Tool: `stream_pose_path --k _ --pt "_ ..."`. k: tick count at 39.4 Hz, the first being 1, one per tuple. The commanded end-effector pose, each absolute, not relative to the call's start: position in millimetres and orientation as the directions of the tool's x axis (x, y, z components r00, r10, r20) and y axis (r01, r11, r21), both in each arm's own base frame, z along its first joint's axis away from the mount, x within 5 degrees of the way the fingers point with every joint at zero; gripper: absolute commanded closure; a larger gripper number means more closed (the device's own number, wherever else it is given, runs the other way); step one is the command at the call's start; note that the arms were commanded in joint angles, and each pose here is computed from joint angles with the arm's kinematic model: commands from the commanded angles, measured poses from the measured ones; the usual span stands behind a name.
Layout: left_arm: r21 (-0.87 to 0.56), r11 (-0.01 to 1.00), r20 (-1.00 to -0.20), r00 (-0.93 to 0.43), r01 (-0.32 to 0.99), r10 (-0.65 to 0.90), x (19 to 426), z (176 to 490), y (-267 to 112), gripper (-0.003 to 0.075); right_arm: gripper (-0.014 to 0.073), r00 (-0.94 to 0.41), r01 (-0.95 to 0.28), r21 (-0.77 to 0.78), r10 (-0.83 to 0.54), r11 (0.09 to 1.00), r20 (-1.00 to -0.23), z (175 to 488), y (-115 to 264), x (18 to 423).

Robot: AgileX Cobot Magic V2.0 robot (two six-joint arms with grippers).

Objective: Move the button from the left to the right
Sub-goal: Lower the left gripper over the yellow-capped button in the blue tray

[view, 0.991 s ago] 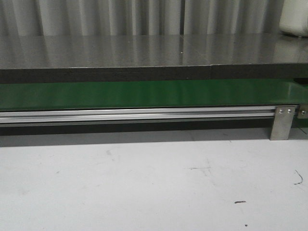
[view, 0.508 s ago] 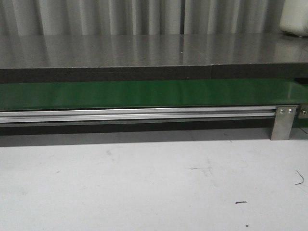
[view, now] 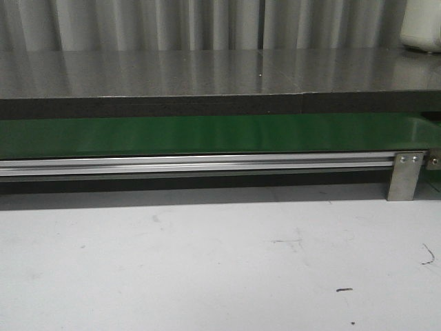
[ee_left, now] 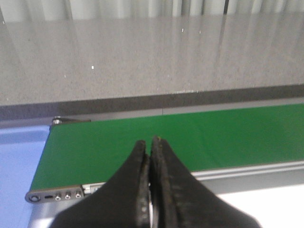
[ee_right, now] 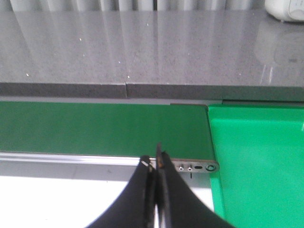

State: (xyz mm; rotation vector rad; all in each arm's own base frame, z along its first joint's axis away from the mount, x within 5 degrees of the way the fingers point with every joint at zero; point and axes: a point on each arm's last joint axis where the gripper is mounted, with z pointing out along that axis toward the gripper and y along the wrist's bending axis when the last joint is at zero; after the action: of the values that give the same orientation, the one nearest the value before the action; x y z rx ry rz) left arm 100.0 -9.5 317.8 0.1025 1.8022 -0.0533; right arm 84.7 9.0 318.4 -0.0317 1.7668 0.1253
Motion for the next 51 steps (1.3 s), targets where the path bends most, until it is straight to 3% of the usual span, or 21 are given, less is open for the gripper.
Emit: stream_pose_path --k 1,4,6,12,14,15,32,39,44,51 --pt "0.012 0.995 -0.990 -0.137 0.103 0.026 102 336 -10 0.0728 0.0619 -0.110 -0.087 0.050 0.040 0.995 -0.993 336 8 87" --pt "0.022 0.995 -0.990 -0.136 0.101 0.035 102 336 -10 0.0652 0.0511 -0.108 -0.087 0.050 0.040 0.995 -0.993 336 8 87" --pt "0.035 0.994 -0.990 -0.135 0.099 0.048 103 336 -10 0.0555 0.0400 -0.108 -0.087 0.050 0.040 0.995 -0.993 336 8 87" --pt "0.047 0.994 -0.989 -0.132 0.097 0.060 103 336 -10 0.0170 0.0009 -0.108 -0.087 0.050 0.040 0.995 -0.993 336 8 87" --pt "0.047 0.994 -0.989 -0.132 0.097 0.060 103 336 -10 0.0073 -0.0076 -0.108 -0.087 0.050 0.040 0.995 -0.993 336 8 87" --pt "0.047 0.994 -0.989 -0.132 0.097 0.060 103 336 -10 0.0022 -0.0062 -0.107 -0.087 0.050 0.040 0.995 -0.993 336 8 87" --pt "0.012 0.995 -0.986 -0.161 0.103 0.028 112 336 -12 0.0142 -0.0050 -0.105 -0.087 0.050 0.041 0.995 -0.994 336 8 87" --pt "-0.020 0.994 -0.963 -0.269 0.105 0.009 150 350 -16 0.0157 -0.0050 -0.107 -0.087 0.050 0.040 0.995 -0.993 336 8 87" --pt "-0.036 0.994 -0.906 -0.424 0.102 0.011 190 351 -21 0.0157 -0.0050 -0.108 -0.087 0.050 0.040 0.995 -0.993 336 8 87" --pt "-0.011 0.998 -0.856 -0.516 0.064 0.023 237 357 -17 0.0157 -0.0050 -0.110 -0.087 0.050 0.040 0.995 -0.993 335 8 87"
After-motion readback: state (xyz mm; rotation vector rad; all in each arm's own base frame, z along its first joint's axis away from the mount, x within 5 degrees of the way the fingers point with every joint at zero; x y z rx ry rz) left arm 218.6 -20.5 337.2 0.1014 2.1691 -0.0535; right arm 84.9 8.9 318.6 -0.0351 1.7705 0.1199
